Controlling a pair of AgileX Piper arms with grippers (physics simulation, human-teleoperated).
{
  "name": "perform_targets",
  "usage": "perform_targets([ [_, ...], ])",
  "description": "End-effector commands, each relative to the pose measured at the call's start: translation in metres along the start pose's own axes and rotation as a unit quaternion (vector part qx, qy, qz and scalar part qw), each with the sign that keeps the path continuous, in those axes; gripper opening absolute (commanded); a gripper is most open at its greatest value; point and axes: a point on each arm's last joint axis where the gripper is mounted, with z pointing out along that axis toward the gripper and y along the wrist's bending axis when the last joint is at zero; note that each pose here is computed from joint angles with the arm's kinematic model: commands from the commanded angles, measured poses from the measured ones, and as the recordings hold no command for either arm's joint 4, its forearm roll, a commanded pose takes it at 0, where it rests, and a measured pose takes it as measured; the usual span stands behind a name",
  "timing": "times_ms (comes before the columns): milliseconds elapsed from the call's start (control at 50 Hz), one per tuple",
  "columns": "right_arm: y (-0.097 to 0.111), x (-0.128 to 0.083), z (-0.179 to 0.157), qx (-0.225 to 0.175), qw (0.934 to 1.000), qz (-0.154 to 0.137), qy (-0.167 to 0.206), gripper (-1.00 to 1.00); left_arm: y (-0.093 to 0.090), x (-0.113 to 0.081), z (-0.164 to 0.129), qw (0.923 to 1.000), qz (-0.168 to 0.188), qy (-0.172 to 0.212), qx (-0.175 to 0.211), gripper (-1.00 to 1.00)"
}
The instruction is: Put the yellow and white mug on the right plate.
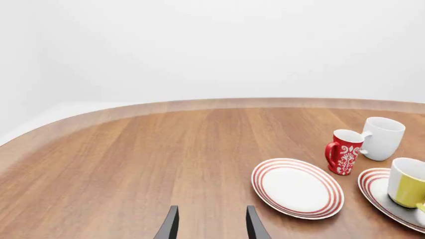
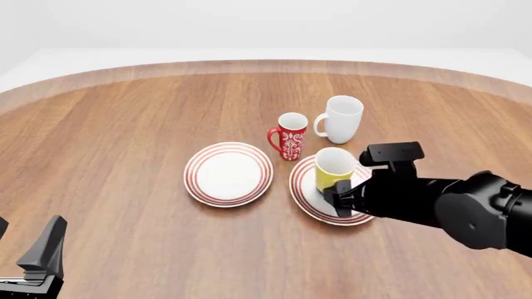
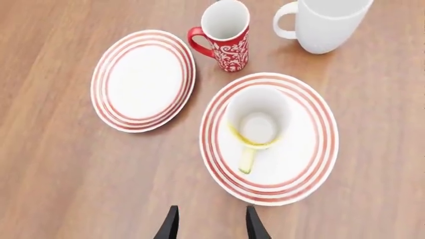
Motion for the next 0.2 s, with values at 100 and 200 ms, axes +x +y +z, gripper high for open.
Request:
perform_targets([
  [100,0.006,0.006,-0.042,-0.022,0.9993,-0.007,-0.031,1.0,0.0,0.0,0.0,1.0,0.0,0.0,0.0,1.0],
  [200,0.006,0.007,-0.053,-0.027,0.9987,-0.007,-0.041,1.0,0.0,0.0,0.0,1.0,0.0,0.0,0.0,1.0],
])
